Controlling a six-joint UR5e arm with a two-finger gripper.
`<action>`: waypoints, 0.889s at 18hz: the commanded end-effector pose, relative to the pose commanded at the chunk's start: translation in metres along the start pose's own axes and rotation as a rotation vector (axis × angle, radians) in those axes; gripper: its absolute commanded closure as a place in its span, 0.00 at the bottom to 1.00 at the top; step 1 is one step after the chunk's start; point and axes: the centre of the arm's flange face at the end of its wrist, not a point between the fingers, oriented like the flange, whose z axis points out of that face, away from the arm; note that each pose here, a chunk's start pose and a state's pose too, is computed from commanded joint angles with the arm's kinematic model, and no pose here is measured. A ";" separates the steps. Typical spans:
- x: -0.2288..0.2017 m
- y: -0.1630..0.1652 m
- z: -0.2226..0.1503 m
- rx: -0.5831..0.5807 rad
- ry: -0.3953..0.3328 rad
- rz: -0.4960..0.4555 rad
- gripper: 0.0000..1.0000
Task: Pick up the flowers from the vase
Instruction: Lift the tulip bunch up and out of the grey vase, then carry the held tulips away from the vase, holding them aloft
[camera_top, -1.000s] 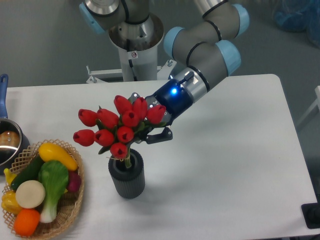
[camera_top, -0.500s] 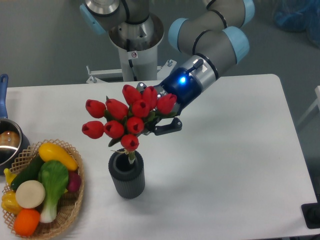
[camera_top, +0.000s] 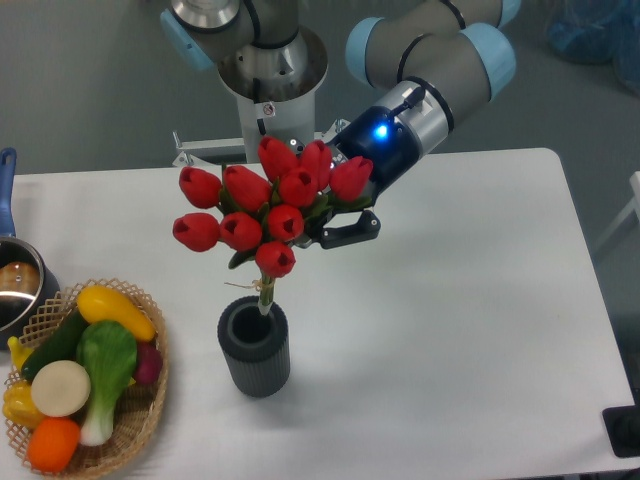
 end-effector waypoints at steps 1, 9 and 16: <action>0.000 -0.008 -0.002 0.001 -0.003 -0.010 0.69; -0.027 -0.012 -0.048 -0.054 -0.144 -0.054 0.69; -0.059 -0.006 -0.109 -0.118 -0.307 -0.048 0.69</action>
